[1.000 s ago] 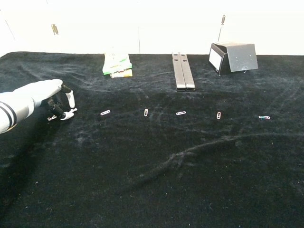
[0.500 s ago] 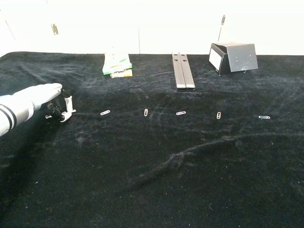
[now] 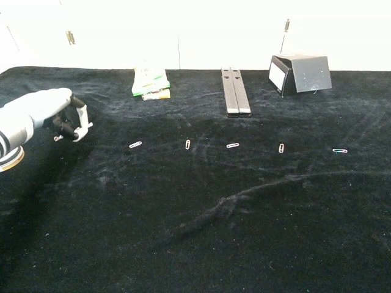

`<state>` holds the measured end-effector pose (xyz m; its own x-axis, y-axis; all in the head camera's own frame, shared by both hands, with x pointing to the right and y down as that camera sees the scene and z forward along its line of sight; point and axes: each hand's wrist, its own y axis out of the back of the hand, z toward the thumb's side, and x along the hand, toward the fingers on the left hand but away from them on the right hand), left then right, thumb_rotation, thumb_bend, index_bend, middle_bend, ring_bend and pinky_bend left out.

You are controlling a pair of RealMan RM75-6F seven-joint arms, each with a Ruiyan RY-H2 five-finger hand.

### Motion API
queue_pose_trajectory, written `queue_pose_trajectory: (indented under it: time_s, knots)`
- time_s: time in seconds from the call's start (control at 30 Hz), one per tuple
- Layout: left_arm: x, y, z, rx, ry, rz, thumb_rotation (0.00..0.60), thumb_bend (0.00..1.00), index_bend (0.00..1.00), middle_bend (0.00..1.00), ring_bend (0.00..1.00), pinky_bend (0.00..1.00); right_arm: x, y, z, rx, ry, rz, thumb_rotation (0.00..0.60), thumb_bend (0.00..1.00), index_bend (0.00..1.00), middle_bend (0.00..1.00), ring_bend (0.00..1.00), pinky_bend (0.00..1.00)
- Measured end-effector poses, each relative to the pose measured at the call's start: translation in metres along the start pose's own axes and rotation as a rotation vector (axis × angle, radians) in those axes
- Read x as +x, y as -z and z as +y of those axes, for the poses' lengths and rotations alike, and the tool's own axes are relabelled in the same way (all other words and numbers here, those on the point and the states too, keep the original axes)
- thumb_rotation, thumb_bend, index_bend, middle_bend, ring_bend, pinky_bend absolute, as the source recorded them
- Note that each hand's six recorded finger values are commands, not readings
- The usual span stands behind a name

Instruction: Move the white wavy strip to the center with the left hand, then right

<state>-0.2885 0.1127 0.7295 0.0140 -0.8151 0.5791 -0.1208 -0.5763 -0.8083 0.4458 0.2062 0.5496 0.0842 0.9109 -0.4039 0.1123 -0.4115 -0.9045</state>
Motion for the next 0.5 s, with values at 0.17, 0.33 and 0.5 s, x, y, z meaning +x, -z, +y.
queue_pose_trajectory:
  time_s: [0.17,0.33,0.5]
  knots:
    - [-0.006,-0.022,0.014,-0.070,-0.026,-0.060,0.600,0.58,0.82,1.00,1.00,1.00,0.001,-0.001,-0.001,0.000,-0.002,0.004,0.600,0.27,0.00,0.00,0.00,0.00]
    - [-0.002,-0.049,0.014,-0.143,-0.001,-0.123,0.600,0.58,0.82,1.00,1.00,1.00,0.002,0.001,-0.001,-0.002,-0.009,-0.004,0.600,0.27,0.00,0.00,0.00,0.00]
    - [0.004,-0.090,0.002,-0.187,0.048,-0.209,0.600,0.58,0.82,1.00,1.00,1.00,0.006,0.004,-0.001,-0.006,-0.012,-0.011,0.600,0.27,0.00,0.00,0.00,0.00]
